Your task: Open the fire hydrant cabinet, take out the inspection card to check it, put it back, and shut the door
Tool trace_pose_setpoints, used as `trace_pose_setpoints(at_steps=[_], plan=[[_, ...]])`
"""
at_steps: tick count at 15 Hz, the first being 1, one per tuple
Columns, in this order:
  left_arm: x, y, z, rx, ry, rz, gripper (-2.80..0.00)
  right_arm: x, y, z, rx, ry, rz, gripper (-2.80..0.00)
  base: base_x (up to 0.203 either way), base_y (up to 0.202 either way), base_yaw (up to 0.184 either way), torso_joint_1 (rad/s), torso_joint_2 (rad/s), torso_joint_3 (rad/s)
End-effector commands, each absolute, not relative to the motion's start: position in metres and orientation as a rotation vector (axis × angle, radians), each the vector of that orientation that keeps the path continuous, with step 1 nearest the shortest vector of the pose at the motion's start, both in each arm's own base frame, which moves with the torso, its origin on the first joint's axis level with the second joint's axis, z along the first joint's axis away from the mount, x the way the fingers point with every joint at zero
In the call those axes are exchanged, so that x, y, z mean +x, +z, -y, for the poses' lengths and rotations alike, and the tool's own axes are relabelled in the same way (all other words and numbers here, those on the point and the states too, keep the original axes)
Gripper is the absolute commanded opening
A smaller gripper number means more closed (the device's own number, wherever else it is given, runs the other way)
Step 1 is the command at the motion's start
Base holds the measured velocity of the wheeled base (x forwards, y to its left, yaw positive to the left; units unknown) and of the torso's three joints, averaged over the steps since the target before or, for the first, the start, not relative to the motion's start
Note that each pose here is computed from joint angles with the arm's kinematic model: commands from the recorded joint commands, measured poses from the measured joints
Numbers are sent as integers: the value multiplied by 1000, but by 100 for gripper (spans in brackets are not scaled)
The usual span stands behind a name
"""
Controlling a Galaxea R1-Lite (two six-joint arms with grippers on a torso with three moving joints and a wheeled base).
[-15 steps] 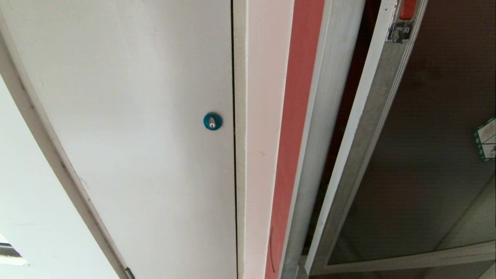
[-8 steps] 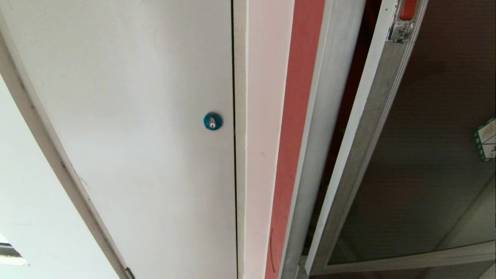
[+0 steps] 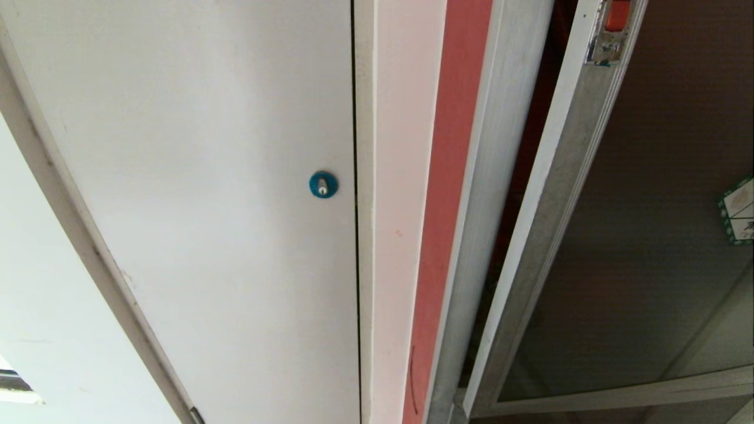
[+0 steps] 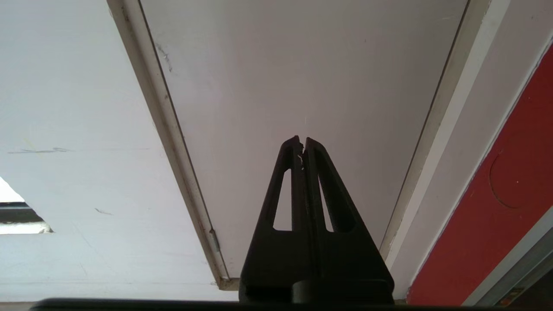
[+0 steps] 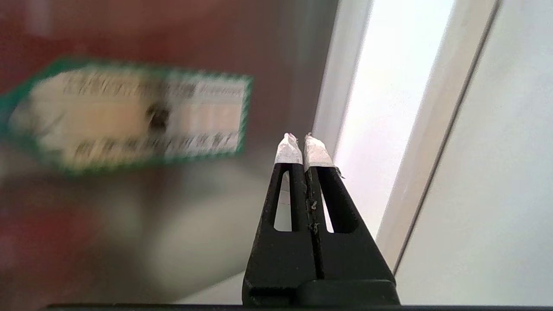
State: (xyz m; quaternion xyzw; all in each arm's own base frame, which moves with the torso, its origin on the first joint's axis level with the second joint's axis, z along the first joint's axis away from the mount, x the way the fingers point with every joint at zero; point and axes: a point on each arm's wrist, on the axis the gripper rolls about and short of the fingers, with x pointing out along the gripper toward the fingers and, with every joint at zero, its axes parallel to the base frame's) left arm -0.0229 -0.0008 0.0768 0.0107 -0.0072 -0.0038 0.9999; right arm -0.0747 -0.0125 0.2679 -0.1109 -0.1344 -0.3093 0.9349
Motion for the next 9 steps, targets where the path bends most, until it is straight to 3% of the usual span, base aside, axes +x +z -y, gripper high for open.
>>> trace_pose_setpoints(at_steps=[1,6,9], plan=[[-22,75,1,22,-8,6,-280,-89,229,10,-233,-556,318,-280,0,0,0,0,0,0],[-22,75,1,22,-8,6,-280,-51,139,3,-68,-155,185,-280,0,0,0,0,0,0],[-22,75,1,22,-8,6,-280,-33,105,1,-31,-53,102,-280,0,0,0,0,0,0]])
